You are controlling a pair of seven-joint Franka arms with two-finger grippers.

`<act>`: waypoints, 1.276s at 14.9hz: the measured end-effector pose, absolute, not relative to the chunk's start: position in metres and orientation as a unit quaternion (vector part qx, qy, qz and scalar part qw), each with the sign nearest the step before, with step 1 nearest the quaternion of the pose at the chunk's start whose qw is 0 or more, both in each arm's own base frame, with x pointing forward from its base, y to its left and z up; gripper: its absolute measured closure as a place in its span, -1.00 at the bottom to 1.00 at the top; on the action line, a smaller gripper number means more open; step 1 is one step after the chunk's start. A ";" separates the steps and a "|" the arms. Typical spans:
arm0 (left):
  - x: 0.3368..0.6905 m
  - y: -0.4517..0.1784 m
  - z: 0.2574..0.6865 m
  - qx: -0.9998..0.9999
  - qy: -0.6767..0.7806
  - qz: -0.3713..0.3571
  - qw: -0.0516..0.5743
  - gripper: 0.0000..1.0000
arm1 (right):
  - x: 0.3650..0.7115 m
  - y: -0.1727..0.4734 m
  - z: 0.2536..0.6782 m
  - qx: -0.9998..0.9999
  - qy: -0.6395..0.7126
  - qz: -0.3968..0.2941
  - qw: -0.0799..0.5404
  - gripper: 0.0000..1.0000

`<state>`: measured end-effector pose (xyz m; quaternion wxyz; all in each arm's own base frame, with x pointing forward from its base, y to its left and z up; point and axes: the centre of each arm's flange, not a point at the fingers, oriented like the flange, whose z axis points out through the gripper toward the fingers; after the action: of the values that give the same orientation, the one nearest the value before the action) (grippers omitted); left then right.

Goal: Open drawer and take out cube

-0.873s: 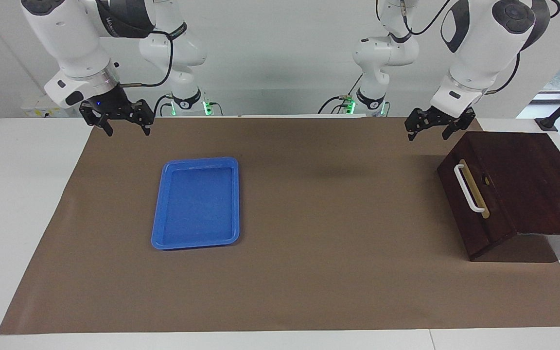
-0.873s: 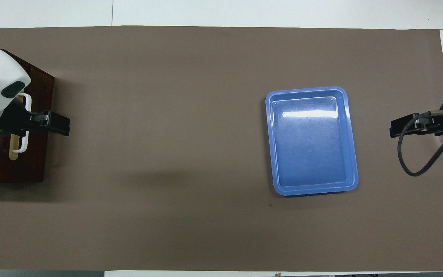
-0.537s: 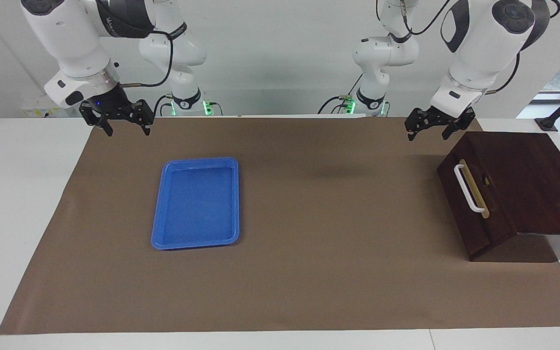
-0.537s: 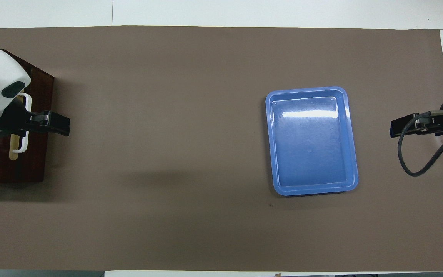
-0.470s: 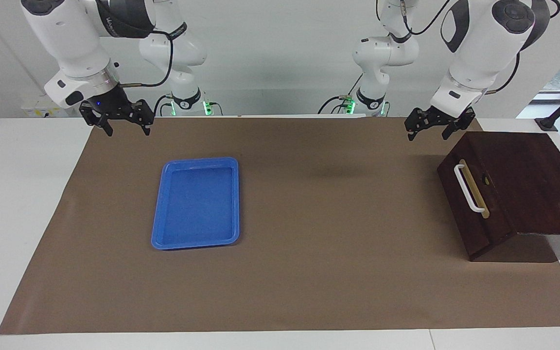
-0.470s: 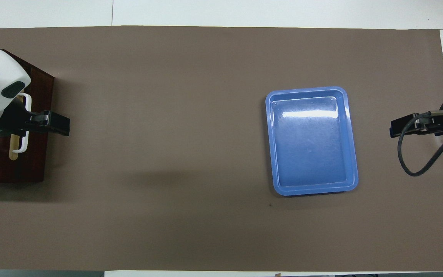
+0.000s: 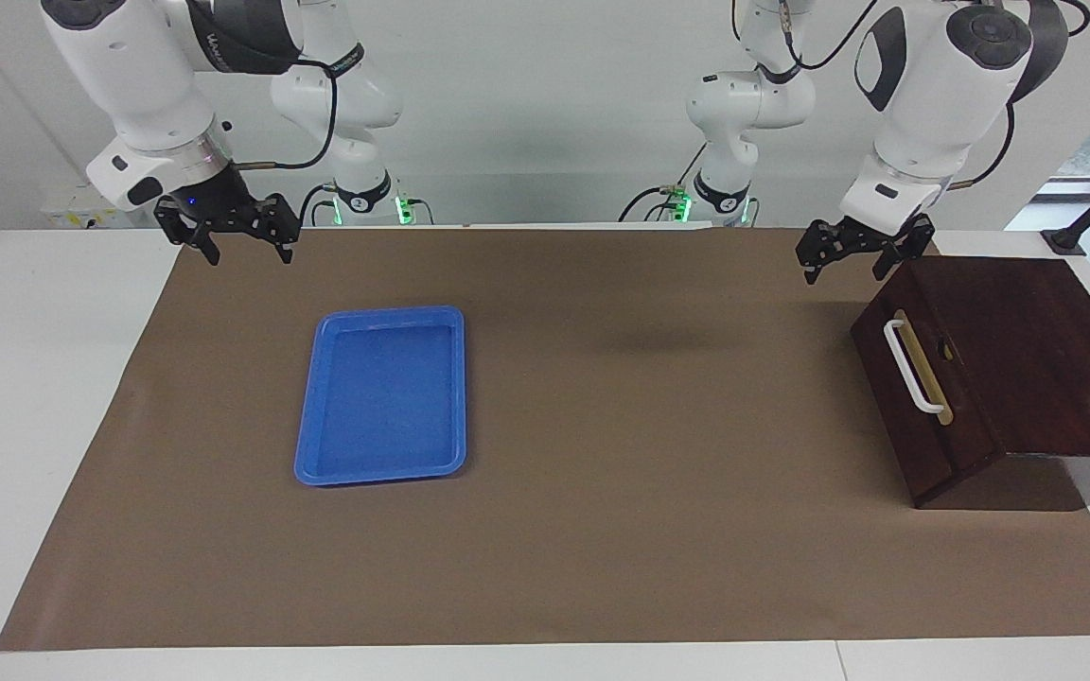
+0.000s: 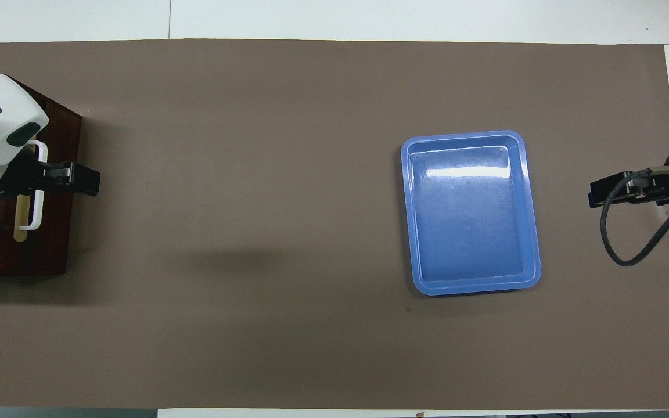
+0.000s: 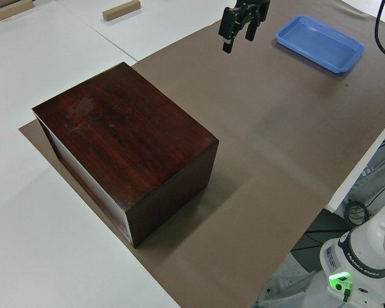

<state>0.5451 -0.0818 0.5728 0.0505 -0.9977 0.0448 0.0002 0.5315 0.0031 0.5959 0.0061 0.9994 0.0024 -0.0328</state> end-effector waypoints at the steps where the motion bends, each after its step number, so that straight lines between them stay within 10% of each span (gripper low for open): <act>1: 0.548 -0.079 0.565 -0.997 0.047 -0.007 0.060 -1.00 | 0.531 0.003 0.596 0.999 0.002 -0.033 0.006 -1.00; 19: 0.588 -0.008 0.404 -0.982 0.092 -0.029 0.161 -1.00 | 0.525 0.011 0.595 0.999 0.010 -0.051 0.007 -1.00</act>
<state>0.5884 -0.0082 0.4040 0.1611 -0.9822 0.0923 -0.0290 0.5254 0.0113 0.5950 0.0072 0.9986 0.0097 -0.0514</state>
